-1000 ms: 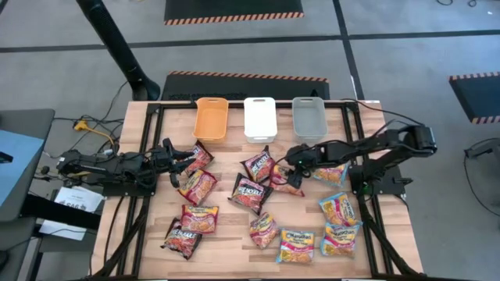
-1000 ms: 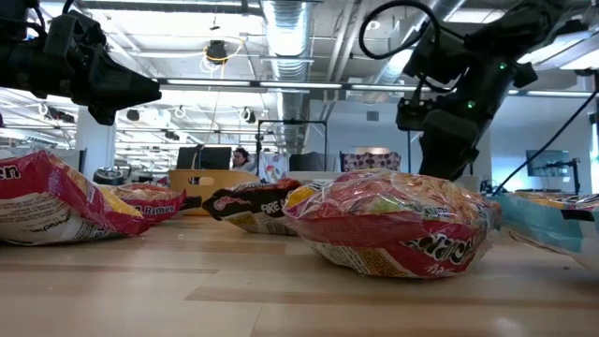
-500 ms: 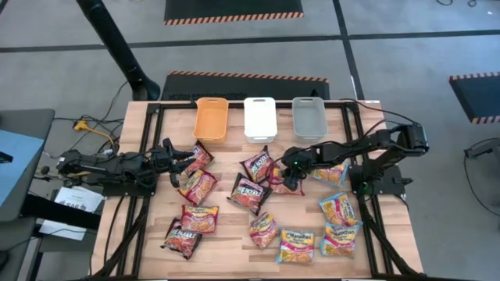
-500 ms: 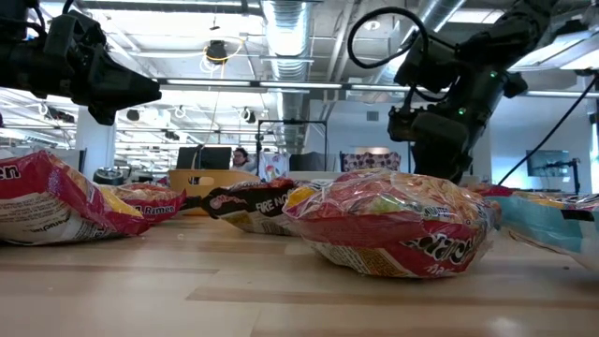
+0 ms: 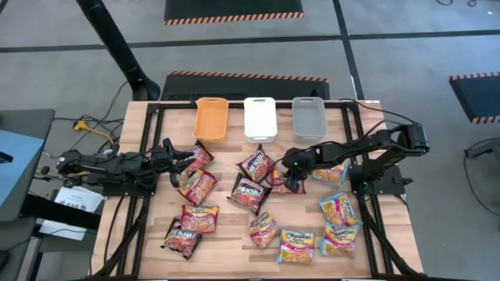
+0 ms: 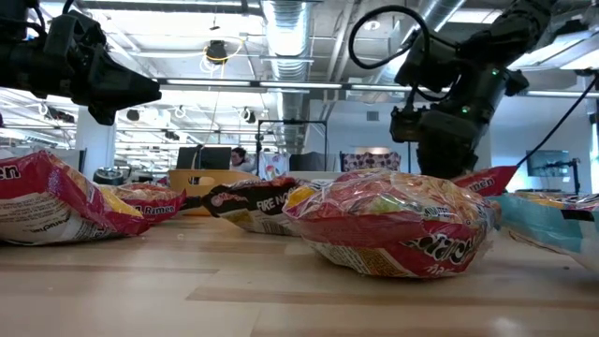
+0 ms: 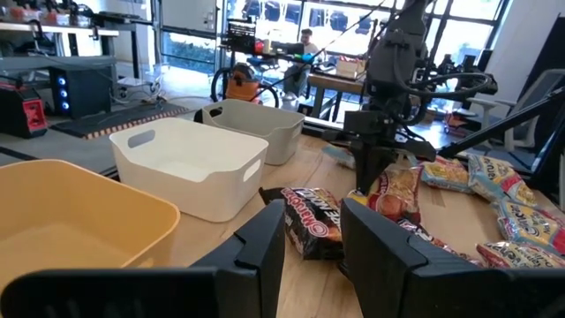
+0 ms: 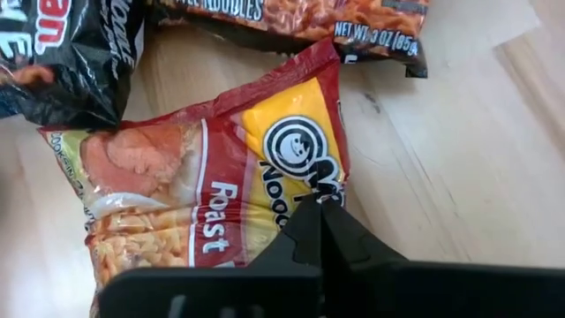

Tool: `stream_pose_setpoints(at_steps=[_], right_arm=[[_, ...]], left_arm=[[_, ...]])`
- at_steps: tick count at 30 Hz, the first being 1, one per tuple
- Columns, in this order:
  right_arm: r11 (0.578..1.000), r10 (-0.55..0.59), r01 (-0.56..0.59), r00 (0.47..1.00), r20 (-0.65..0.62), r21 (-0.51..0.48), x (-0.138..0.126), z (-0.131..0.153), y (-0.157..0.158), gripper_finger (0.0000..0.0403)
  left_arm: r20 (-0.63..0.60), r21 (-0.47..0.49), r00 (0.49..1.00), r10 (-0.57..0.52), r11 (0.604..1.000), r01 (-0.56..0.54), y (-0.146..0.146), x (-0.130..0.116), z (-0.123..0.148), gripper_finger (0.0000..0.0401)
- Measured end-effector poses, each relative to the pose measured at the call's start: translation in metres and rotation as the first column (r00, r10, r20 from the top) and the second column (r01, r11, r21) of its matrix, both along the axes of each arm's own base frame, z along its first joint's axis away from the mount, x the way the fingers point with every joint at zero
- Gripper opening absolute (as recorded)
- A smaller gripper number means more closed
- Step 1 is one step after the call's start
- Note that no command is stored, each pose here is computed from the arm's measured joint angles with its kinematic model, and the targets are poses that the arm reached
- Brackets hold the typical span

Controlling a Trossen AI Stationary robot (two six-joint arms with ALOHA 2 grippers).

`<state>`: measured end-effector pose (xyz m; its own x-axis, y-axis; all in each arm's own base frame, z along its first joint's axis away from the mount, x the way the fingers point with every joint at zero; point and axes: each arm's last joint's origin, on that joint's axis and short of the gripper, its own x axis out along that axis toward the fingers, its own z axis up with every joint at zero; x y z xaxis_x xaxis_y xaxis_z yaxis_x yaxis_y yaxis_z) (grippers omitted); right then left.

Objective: Sort Maruchan noodles
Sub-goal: Put the red noodle pack into the white bin

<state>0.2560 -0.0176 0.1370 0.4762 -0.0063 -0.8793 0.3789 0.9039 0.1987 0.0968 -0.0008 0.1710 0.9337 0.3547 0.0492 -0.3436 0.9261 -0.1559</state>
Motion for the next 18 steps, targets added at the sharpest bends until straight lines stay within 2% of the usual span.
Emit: stream_pose_setpoints(at_steps=[10, 18], right_arm=[[0.993, 0.048, -0.056, 0.995, -0.085, -0.106, 0.008, 0.024, 0.013, 0.0003], [0.979, 0.066, -0.083, 0.993, -0.100, -0.184, 0.016, 0.044, 0.025, 0.0003]], left_arm=[[0.000, 0.000, 1.000, 0.000, 1.000, 0.000, 0.000, 0.000, 0.000, 0.0102], [0.000, 0.000, 1.000, 0.000, 1.000, 0.000, 0.000, 0.000, 0.000, 0.0102]])
